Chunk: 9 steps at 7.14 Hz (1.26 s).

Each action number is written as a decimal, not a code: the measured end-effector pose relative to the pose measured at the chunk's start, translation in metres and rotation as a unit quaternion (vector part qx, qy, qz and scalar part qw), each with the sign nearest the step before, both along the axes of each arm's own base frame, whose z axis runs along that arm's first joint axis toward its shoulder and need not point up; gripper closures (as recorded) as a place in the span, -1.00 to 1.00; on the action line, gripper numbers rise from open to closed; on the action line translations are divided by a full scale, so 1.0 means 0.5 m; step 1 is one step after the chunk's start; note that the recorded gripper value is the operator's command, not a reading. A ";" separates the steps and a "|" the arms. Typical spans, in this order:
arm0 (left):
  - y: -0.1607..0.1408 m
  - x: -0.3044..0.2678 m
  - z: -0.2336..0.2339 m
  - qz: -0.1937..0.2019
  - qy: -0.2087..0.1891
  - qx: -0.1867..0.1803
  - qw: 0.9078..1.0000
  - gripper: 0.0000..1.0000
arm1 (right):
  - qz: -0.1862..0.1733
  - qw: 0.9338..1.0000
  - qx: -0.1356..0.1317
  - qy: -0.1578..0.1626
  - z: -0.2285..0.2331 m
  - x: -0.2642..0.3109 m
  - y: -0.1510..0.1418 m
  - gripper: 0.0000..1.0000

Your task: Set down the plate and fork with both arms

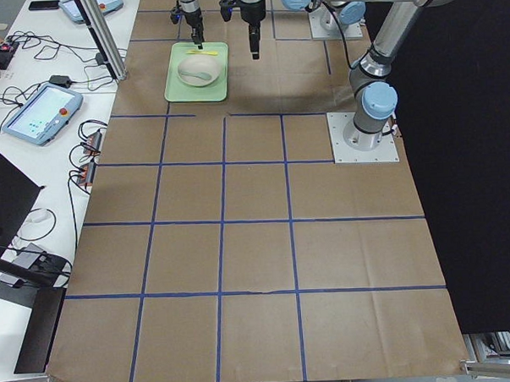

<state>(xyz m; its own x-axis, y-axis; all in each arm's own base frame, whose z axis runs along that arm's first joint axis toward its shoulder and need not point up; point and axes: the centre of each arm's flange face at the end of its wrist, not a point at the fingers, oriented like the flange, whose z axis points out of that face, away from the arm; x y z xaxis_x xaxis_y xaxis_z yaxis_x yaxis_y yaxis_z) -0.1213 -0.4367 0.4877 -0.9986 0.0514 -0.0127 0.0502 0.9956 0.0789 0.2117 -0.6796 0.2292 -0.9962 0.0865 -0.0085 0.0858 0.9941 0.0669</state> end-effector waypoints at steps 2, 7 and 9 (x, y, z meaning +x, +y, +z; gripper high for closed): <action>0.000 0.000 0.000 0.000 0.000 0.000 1.000 -1.00 | 0.026 1.000 -0.013 0.000 0.106 -0.017 0.036 -1.00; -0.001 0.000 0.000 0.000 0.001 0.000 1.000 -1.00 | 0.043 0.999 -0.028 0.004 0.353 -0.150 0.262 -1.00; -0.001 0.000 -0.001 0.000 0.000 0.001 1.000 -1.00 | 0.041 0.999 -0.007 0.003 0.433 -0.178 0.357 -1.00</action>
<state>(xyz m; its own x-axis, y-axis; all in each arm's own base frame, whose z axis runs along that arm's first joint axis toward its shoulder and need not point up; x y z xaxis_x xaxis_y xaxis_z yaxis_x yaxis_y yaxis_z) -0.1213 -0.4371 0.4873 -0.9986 0.0509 -0.0119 0.0498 0.9955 0.0804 0.1227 -0.5009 0.4459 -1.0000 0.0040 -0.0036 0.0038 0.9986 0.0530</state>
